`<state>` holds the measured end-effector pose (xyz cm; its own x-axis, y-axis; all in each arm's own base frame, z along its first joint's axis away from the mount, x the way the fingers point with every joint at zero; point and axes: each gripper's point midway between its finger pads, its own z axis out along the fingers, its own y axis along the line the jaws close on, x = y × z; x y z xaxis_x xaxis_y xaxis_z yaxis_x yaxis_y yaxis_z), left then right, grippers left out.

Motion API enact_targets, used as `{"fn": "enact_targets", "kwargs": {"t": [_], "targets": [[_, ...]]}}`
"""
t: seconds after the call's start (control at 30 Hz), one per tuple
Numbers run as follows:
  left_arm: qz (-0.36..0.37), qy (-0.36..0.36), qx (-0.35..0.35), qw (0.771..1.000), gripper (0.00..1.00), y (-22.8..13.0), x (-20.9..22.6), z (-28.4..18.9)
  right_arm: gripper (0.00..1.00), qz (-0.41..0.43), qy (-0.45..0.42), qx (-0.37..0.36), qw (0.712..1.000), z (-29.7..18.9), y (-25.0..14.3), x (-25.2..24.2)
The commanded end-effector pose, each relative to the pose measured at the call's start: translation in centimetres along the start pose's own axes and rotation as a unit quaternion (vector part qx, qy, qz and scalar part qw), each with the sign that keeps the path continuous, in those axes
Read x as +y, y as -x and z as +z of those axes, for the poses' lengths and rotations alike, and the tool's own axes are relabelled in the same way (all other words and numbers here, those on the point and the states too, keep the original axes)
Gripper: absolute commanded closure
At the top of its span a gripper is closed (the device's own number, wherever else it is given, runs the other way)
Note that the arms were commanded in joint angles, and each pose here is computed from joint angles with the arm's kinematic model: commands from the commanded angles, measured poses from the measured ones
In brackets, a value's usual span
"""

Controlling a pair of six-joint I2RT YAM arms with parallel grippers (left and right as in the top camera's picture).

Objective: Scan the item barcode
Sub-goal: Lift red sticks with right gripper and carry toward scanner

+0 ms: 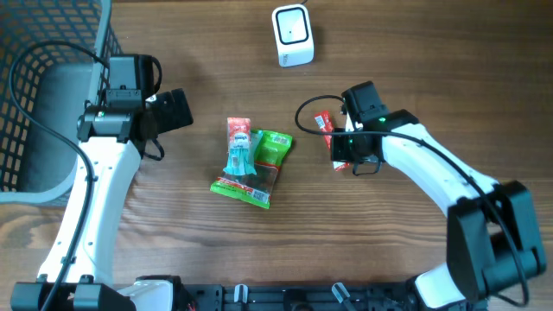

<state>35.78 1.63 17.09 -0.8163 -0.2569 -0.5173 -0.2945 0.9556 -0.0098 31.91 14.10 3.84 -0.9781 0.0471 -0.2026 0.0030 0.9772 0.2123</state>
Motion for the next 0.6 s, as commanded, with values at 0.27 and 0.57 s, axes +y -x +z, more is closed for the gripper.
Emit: {"fn": "enact_targets", "kwargs": {"t": [0.27, 0.57], "targets": [[0.001, 0.002, -0.007, 1.0, 0.0, 0.4, 0.2, -0.2, 0.4, -0.024, -0.021, 0.031, 0.999, 1.5, -1.5, -1.1], [0.001, 0.002, -0.007, 1.0, 0.0, 0.4, 0.2, -0.2, 0.96, 0.003, 0.016, 0.066, 0.998, 4.5, -3.9, -1.0]]}}
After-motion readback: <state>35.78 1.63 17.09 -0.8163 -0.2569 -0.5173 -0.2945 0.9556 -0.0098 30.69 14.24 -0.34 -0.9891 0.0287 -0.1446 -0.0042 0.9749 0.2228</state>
